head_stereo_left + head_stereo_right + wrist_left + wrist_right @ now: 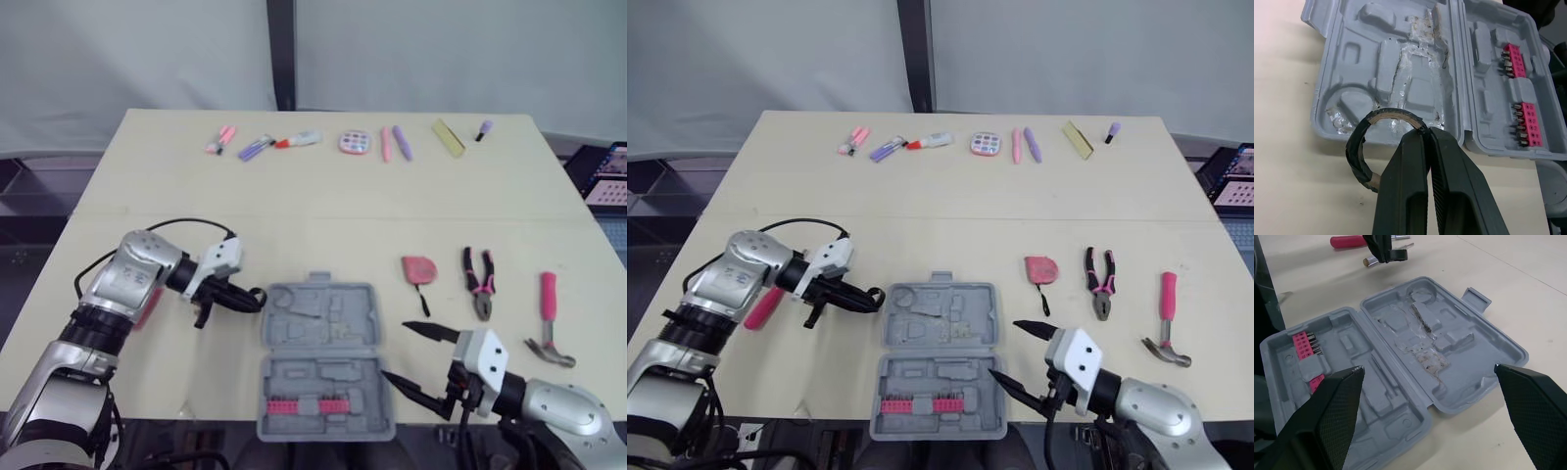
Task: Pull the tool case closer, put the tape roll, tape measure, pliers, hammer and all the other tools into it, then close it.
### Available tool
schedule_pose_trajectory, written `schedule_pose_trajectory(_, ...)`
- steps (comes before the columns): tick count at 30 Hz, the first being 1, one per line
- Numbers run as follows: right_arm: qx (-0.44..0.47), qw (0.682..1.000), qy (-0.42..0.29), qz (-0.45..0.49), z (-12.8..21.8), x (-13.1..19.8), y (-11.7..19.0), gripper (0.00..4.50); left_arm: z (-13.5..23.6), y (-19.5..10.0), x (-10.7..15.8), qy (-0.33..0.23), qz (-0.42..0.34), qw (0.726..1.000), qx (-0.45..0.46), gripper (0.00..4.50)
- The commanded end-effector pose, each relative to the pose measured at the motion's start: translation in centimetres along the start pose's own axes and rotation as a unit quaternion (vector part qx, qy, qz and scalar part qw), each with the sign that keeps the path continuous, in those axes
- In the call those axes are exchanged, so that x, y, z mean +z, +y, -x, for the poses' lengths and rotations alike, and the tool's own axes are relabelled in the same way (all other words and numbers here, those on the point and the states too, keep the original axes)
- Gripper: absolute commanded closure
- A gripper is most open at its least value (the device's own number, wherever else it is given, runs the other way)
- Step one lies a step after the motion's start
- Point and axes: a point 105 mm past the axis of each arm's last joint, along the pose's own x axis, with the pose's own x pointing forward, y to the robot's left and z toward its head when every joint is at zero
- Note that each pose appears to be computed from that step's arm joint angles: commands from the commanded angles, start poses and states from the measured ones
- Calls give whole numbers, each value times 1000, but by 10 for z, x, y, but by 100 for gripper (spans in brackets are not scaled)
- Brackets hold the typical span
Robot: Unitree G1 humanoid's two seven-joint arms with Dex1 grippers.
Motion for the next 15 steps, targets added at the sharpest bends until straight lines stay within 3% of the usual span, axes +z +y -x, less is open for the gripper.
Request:
schedule_pose_trajectory(1,-1,1000,-16,18,-1,10,5,0,4,6,6,13,-9,1000,9,445)
schedule_pose_trajectory(8,-3,1000,-12,20,4,7,4,0,-4,9,7,48,-17,999,9,445)
schedule_pose_trajectory(15,-9,1000,-1,29,10,3,-6,0,-19,10,13,43,-27,999,4,445)
